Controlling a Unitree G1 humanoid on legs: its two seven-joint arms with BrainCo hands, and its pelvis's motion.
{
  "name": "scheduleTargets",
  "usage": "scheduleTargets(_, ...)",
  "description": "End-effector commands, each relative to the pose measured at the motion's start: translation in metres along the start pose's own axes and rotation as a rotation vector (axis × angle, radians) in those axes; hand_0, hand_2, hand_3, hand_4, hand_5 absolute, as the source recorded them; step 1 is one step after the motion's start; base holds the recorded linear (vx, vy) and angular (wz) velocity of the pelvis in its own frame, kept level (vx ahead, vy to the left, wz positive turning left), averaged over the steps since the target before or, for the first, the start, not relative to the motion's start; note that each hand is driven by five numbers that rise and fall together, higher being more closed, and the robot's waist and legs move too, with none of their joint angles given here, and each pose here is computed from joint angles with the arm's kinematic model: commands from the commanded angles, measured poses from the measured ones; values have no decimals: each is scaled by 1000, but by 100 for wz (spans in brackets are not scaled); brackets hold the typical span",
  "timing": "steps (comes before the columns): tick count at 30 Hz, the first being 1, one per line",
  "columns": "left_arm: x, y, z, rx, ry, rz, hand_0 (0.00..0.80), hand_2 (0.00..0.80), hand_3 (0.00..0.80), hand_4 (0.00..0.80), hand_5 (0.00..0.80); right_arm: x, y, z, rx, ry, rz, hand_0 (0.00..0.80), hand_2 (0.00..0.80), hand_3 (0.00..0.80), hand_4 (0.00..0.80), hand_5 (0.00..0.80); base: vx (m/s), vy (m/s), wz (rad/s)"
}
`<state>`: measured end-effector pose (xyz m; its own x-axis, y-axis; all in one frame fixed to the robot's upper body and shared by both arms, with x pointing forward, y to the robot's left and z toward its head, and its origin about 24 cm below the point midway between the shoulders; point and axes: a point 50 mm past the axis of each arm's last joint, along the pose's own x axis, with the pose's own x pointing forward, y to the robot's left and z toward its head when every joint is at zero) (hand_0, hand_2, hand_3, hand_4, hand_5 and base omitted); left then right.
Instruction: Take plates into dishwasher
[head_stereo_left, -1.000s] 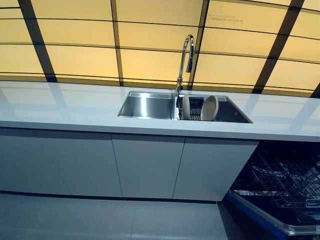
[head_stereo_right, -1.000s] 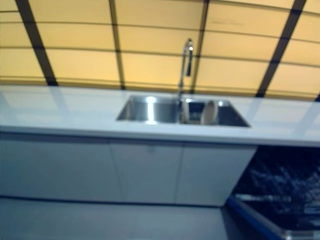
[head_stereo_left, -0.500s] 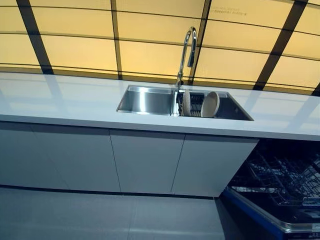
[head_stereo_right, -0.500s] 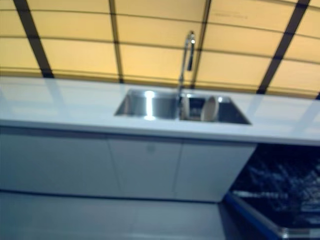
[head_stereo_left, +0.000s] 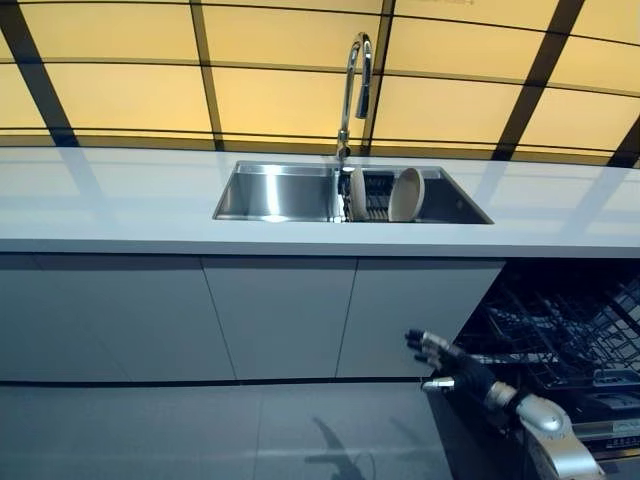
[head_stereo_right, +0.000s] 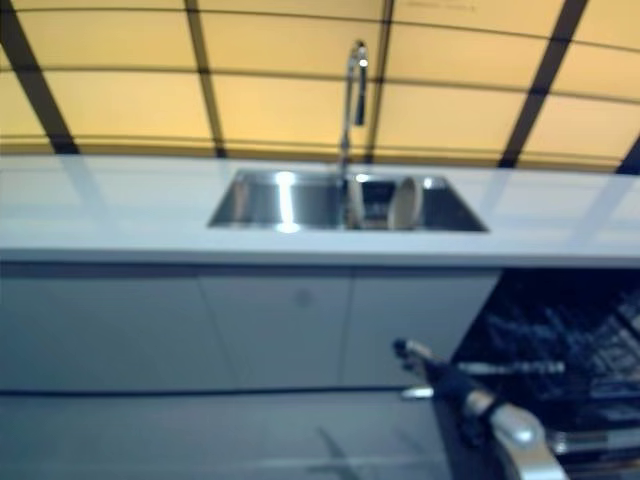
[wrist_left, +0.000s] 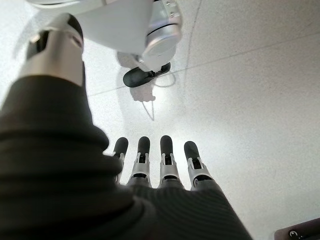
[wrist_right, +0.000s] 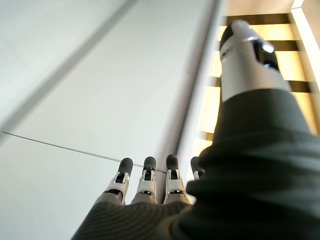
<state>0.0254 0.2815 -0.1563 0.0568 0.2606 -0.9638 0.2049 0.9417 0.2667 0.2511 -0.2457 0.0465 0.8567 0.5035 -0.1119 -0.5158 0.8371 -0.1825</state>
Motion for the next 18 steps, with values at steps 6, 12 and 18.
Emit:
scheduleTargets(6, 2, -5, -8, -39, 6, 41, 0, 0, 0, 0, 0, 9, -52, 102, -214, -415, -303, 0, 0, 0, 0, 0, 128, 1, -35)
scheduleTargets(12, 1, -5, -15, -68, 17, 40, 0, 0, 0, 0, 0, 11, -75, 142, -296, -450, -377, 0, 0, 0, 0, 0, 277, 76, -45)
scheduleTargets(18, 1, -10, -27, -116, 54, 27, 0, 0, 0, 0, 0, 1, -101, 170, -379, -465, -523, 0, 0, 0, 0, 0, 245, 149, -15)
